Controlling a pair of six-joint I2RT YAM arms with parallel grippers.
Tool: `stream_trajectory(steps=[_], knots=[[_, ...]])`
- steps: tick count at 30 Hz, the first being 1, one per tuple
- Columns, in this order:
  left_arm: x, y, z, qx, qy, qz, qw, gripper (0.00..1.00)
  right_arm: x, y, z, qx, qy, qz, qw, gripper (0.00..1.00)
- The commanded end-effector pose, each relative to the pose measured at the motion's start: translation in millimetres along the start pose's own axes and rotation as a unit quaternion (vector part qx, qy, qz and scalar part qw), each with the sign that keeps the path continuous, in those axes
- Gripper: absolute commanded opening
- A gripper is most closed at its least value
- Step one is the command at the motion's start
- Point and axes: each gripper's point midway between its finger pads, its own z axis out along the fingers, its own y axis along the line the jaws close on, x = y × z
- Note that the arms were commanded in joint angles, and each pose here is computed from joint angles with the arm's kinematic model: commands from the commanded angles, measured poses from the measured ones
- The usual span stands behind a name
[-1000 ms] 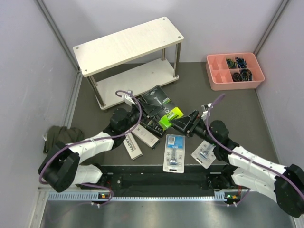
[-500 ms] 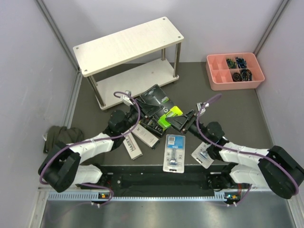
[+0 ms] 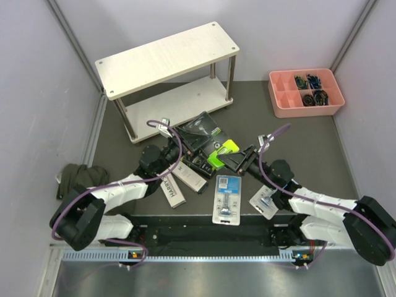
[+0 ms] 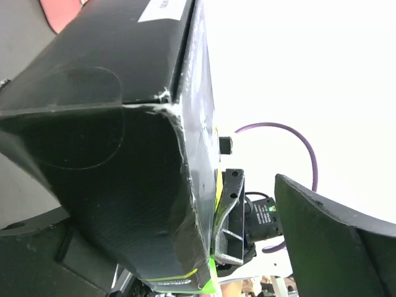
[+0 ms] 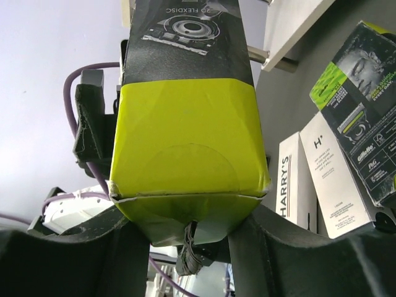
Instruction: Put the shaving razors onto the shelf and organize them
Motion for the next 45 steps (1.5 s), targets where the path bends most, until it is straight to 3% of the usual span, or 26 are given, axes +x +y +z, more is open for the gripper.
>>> stream_trajectory(steps=[1,7,9,17,24,32,36,40,45], knots=[[-4,-27,-2,0.047,0.0,0.028,0.998,0.99,-14,40,-3,-0.061,-0.03,-0.025,0.997,0.14],[-5,-11,4,-0.028,0.016,0.086,0.996,0.99,-25,43,-11,-0.046,-0.061,-0.033,0.997,0.11],[-7,8,-1,-0.096,0.02,0.1,0.99,0.99,-29,36,-13,-0.022,-0.07,-0.033,0.997,0.1],[-38,22,-28,-0.228,-0.01,0.205,0.952,0.99,-44,45,-35,0.039,-0.092,-0.064,0.993,0.1],[-35,53,-81,-0.37,0.028,0.212,0.904,0.99,-40,56,-50,0.096,-0.053,-0.085,0.99,0.1],[1,82,-123,-0.425,0.084,0.143,0.89,0.99,-22,80,-52,0.104,0.033,-0.119,0.987,0.09],[2,86,-138,-0.447,0.08,0.136,0.88,0.99,-14,83,-48,0.104,0.068,-0.136,0.983,0.08],[-12,79,-146,-0.447,0.053,0.172,0.876,0.99,-4,78,-41,0.106,0.105,-0.137,0.979,0.07],[-26,83,-163,-0.485,0.026,0.194,0.853,0.99,-5,81,-32,0.115,0.12,-0.152,0.974,0.05]])
